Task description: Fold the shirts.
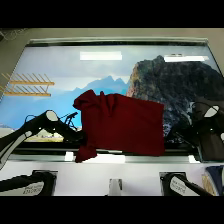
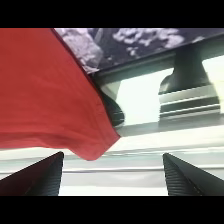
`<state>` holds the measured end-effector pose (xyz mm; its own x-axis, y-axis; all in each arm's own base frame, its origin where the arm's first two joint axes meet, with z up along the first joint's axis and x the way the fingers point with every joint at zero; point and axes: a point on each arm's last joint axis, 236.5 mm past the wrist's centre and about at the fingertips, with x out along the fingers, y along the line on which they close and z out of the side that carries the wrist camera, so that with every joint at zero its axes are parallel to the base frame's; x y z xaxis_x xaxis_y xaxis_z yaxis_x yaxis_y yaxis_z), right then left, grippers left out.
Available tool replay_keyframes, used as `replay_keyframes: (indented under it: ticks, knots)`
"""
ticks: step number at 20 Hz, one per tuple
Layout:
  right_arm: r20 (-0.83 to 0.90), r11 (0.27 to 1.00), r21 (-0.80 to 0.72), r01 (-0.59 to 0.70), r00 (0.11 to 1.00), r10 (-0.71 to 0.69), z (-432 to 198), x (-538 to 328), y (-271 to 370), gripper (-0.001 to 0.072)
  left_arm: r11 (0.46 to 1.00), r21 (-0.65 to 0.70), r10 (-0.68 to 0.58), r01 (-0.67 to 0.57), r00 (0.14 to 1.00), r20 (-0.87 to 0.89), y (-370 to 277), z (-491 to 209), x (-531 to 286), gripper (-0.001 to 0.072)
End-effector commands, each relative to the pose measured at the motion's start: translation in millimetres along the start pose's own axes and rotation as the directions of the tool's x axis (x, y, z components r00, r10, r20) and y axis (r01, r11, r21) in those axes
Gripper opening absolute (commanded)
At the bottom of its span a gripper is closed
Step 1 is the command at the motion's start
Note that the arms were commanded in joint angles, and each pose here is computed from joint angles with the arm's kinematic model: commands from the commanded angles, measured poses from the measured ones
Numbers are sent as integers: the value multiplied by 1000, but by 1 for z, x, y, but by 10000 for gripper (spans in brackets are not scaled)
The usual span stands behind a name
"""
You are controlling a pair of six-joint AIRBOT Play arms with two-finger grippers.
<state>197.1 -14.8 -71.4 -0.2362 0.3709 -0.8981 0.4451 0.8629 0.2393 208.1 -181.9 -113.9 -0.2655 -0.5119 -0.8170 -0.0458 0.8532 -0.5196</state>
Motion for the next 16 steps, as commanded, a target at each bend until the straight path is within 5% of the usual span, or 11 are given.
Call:
replay_keyframes:
  ticks: [1, 6, 9, 10, 11, 12, 16]
  knots:
    - [-25, 999, 22, -38, 999, 38, -10, 27, 2, 691, 999, 37, -10, 9, 1000, 17, -3, 3, 1, 34]
    - [11, 984, 56, -167, 986, 167, -9, 56, 27, 662, 999, 49, -16, 16, 1000, -7, -6, -4, 0, 34]
    - [21, 990, -34, -135, 991, 136, -11, 73, 45, 619, 998, 64, -19, 18, 1000, 16, -10, -3, -6, 34]
    - [44, 991, -52, -120, 991, 123, -7, 75, 51, 421, 997, 72, -21, 19, 999, 27, -12, -2, -10, 34]
    - [62, 991, -61, -116, 991, 120, -2, 73, 56, 100, 996, 82, -23, 19, 999, 47, -14, -1, -14, 33]
    - [77, 990, -63, -126, 988, 131, 3, 68, 63, 28, 995, 99, -15, 8, 997, 73, -15, 2, -22, 33]
    - [288, 950, -277, -146, 930, 227, 43, -30, 113, 28, 965, 159, 141, -208, 925, 354, -16, 44, -123, 32]
